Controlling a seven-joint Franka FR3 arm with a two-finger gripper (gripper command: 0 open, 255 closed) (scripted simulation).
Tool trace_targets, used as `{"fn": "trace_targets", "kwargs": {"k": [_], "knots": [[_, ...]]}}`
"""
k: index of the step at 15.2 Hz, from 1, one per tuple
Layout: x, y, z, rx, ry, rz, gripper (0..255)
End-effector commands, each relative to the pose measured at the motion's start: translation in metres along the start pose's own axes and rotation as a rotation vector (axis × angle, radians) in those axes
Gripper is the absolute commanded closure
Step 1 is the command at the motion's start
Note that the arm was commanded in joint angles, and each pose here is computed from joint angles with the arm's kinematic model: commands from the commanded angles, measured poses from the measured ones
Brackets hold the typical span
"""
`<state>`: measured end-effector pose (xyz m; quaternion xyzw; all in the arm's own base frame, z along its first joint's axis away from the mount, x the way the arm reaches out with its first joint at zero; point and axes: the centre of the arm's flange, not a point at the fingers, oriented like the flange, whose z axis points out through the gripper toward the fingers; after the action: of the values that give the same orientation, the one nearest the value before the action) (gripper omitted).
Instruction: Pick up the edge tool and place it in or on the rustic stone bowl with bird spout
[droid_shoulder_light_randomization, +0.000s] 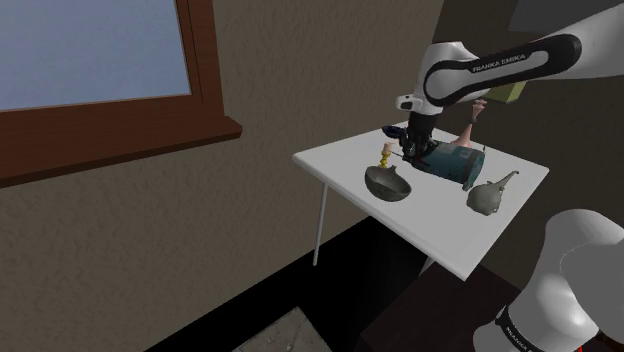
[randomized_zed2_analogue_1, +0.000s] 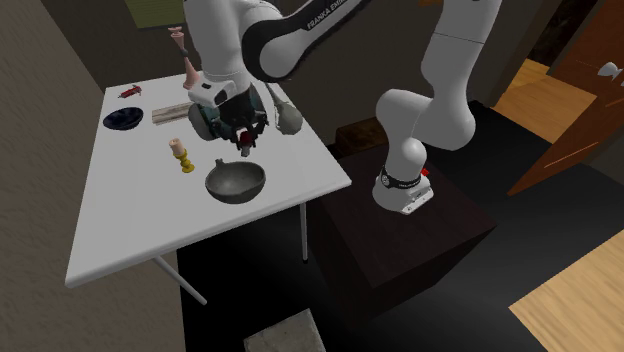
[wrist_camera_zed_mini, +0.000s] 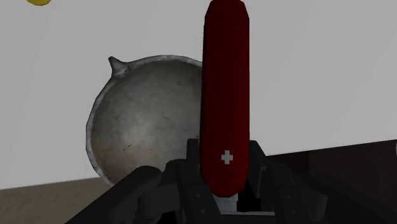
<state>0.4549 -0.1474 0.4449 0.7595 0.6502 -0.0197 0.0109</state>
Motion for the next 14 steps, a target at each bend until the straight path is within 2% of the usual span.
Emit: {"fn": "trace_targets", "kwargs": {"k": [1, 3, 14], "knots": [[0.008, 0.026, 0.0, -0.001, 0.0, 0.0, 255], [0.018, 0.05, -0.001, -0.001, 0.0, 0.0, 255], [0.02, 0.05, 0.057, -0.001, 0.0, 0.0, 255]]}}
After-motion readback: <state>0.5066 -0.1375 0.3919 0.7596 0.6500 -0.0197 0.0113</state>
